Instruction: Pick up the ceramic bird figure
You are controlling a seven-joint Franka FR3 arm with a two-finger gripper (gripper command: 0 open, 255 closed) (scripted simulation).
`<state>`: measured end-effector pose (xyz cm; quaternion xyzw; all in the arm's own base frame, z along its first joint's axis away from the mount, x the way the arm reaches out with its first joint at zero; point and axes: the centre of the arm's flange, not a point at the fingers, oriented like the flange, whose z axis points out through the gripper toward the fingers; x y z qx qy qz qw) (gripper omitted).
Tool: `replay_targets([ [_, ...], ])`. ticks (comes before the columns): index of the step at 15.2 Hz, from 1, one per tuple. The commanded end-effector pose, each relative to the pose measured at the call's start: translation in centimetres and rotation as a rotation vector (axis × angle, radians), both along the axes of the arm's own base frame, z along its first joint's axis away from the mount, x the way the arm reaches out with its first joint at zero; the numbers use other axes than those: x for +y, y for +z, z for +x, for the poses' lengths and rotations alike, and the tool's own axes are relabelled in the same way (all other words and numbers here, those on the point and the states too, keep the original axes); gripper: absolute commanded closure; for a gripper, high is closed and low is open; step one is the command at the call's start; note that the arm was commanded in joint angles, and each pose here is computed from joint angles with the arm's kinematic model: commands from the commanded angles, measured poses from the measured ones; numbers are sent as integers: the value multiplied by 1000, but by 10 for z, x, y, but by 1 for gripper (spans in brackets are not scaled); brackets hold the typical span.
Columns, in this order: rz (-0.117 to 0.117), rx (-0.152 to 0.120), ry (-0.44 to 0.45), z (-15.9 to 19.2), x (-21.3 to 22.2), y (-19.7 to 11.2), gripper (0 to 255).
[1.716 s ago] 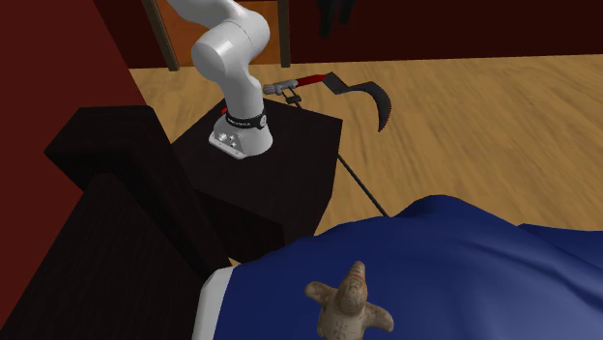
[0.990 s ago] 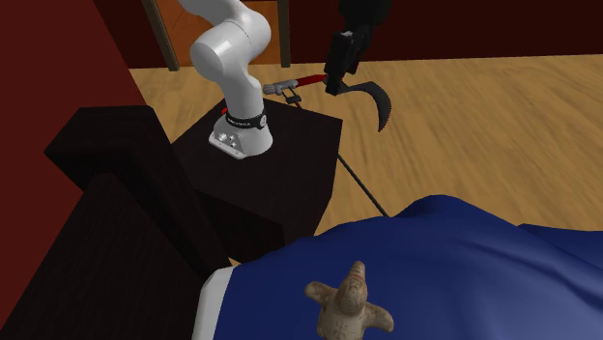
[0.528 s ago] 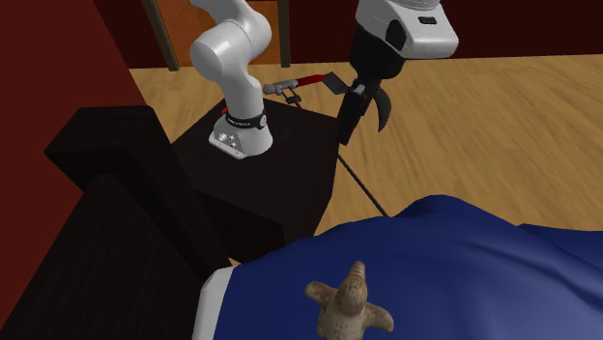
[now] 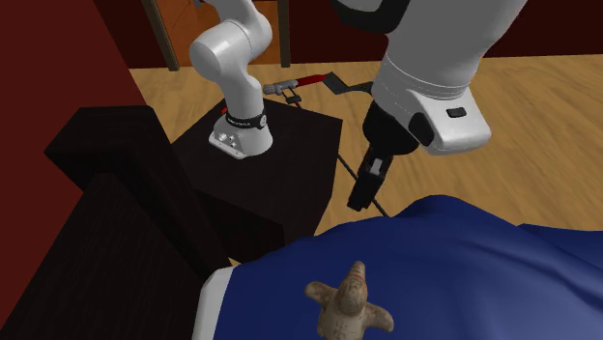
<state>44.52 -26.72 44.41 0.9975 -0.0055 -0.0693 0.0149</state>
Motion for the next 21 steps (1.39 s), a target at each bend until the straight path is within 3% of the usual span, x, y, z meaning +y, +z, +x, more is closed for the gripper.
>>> replay_targets([
  [1, 3, -1, 7, 11, -21, -14, 0],
  [14, 30, -7, 42, 96, -146, -91, 0],
  [21, 30, -7, 42, 96, -146, -128, 0],
])
